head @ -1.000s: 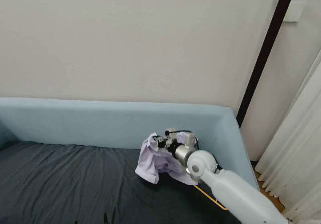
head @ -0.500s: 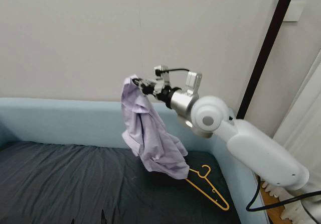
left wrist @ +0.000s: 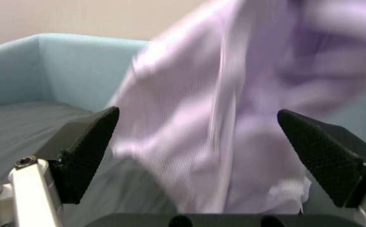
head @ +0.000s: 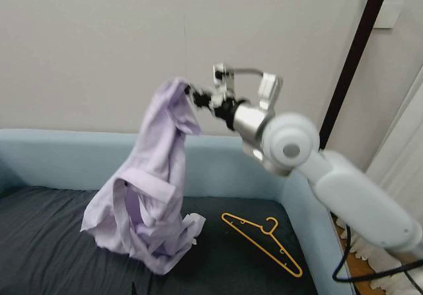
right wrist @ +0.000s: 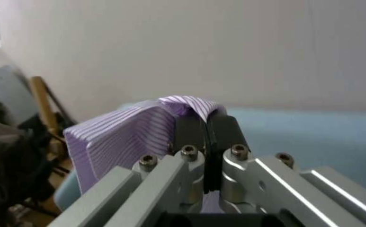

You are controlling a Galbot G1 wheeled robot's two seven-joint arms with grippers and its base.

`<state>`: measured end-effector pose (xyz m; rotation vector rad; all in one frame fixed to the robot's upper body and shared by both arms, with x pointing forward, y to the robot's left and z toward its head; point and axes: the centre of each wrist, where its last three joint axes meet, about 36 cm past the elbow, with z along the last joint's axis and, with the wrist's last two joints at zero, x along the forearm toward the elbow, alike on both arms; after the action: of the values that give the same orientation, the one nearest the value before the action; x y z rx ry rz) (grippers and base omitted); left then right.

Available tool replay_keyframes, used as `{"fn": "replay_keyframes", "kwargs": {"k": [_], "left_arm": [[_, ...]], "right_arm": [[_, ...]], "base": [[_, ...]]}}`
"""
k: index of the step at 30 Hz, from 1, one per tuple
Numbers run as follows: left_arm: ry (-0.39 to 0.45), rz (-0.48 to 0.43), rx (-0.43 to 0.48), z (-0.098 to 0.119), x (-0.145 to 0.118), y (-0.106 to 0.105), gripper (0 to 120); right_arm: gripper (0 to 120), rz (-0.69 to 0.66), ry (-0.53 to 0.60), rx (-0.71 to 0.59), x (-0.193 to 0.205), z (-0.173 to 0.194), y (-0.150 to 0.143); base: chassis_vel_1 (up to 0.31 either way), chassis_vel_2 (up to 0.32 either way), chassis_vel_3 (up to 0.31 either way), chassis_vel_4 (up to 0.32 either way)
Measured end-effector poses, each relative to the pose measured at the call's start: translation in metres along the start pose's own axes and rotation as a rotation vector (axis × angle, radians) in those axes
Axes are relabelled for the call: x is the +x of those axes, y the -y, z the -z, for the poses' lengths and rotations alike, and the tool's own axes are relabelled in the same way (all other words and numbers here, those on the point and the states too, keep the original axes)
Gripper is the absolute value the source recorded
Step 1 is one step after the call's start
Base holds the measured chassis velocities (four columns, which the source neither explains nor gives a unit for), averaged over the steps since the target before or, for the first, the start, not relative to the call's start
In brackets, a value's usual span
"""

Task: Pick up the clothes from the sofa and hang them on the clothes hanger.

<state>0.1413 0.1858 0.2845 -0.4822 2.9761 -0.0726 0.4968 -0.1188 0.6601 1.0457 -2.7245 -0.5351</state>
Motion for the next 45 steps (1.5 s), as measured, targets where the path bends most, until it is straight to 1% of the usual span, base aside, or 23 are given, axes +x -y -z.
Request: {"fn": "replay_keyframes", "kwargs": {"k": [1,3,4,5,8,9,10,12,14,18,23,26,27,29,31,32,34,36,37,40,41,43,45], "left_arm": [[-0.005,-0.003,-0.007,-0.001,0.002,0.000,99],[-0.011,-0.007,-0.017,-0.003,0.004,0.001,100],[-0.011,-0.007,-0.017,-0.003,0.004,0.001,100],[-0.014,-0.009,-0.020,-0.004,0.005,0.001,100],[-0.021,-0.013,-0.029,-0.004,0.009,0.001,99],[-0.024,-0.015,-0.031,-0.005,0.011,0.001,99],[-0.024,-0.015,-0.031,-0.005,0.011,0.001,99],[-0.030,-0.019,-0.038,-0.005,0.015,0.000,100],[-0.034,-0.023,-0.044,-0.005,0.018,-0.001,100],[-0.034,-0.026,-0.048,-0.006,0.019,-0.002,99],[-0.036,-0.038,-0.057,-0.007,0.019,-0.004,100],[-0.035,-0.051,-0.064,-0.005,0.020,-0.007,100],[-0.035,-0.051,-0.064,-0.005,0.020,-0.007,100],[-0.032,-0.067,-0.061,-0.002,0.020,-0.008,100],[-0.029,-0.073,-0.060,0.001,0.020,-0.010,100],[-0.029,-0.073,-0.060,0.001,0.020,-0.010,100],[-0.032,-0.083,-0.062,0.003,0.022,-0.012,99],[-0.033,-0.092,-0.078,0.006,0.023,-0.022,100],[-0.033,-0.092,-0.078,0.006,0.023,-0.022,100],[-0.029,-0.102,-0.101,0.011,0.022,-0.037,100],[-0.029,-0.102,-0.101,0.011,0.022,-0.037,100],[-0.018,-0.105,-0.120,0.014,0.020,-0.048,100],[-0.012,-0.103,-0.126,0.016,0.018,-0.054,100]], "right_arm": [[0,-0.075,-0.056,-0.047,-0.002,-0.039,0.020],[0,-0.172,-0.128,-0.110,-0.007,-0.095,0.050],[0,-0.172,-0.128,-0.110,-0.007,-0.095,0.050],[0,-0.222,-0.163,-0.130,-0.010,-0.125,0.069],[0,-0.354,-0.224,-0.129,-0.020,-0.190,0.120],[0,-0.384,-0.232,-0.125,-0.023,-0.200,0.130],[0,-0.384,-0.232,-0.125,-0.023,-0.200,0.130],[0,-0.454,-0.251,-0.127,-0.032,-0.218,0.151],[0,-0.501,-0.257,-0.117,-0.044,-0.222,0.165],[0,-0.549,-0.274,-0.096,-0.058,-0.230,0.174],[0,-0.544,-0.299,-0.045,-0.067,-0.246,0.181],[12,-0.522,-0.300,-0.007,-0.067,-0.251,0.184],[12,-0.522,-0.300,-0.007,-0.067,-0.251,0.184],[23,-0.512,-0.303,0.025,-0.062,-0.251,0.187],[30,-0.490,-0.302,0.068,-0.056,-0.250,0.187],[30,-0.490,-0.302,0.068,-0.056,-0.250,0.187],[38,-0.479,-0.300,0.101,-0.051,-0.246,0.184],[49,-0.505,-0.310,0.143,-0.046,-0.242,0.180],[49,-0.505,-0.310,0.143,-0.046,-0.242,0.180],[64,-0.542,-0.319,0.169,-0.037,-0.240,0.180],[64,-0.542,-0.319,0.169,-0.037,-0.240,0.180],[72,-0.556,-0.328,0.210,-0.024,-0.247,0.182],[81,-0.578,-0.334,0.239,-0.010,-0.255,0.182]], "base": [[0.000,0.000,0.000,0.000],[0.000,0.000,0.000,0.000],[0.000,0.000,0.000,0.000],[0.000,0.000,0.000,0.000],[0.000,0.000,0.000,0.000],[0.000,0.000,0.000,0.000],[0.000,0.000,0.000,0.000],[0.000,0.000,0.000,0.000],[0.000,0.000,0.000,0.000],[0.000,0.000,0.000,0.000],[0.000,0.000,0.000,0.000],[0.000,0.000,0.000,0.000],[0.000,0.000,0.000,0.000],[0.000,0.000,0.000,0.000],[0.000,0.000,0.000,0.000],[0.000,0.000,0.000,0.000],[0.000,0.000,0.000,0.000],[0.000,0.000,0.000,0.000],[0.000,0.000,0.000,0.000],[0.000,0.000,0.000,0.000],[0.000,0.000,0.000,0.000],[0.000,0.000,0.000,0.000],[0.000,0.000,0.000,0.000]]}}
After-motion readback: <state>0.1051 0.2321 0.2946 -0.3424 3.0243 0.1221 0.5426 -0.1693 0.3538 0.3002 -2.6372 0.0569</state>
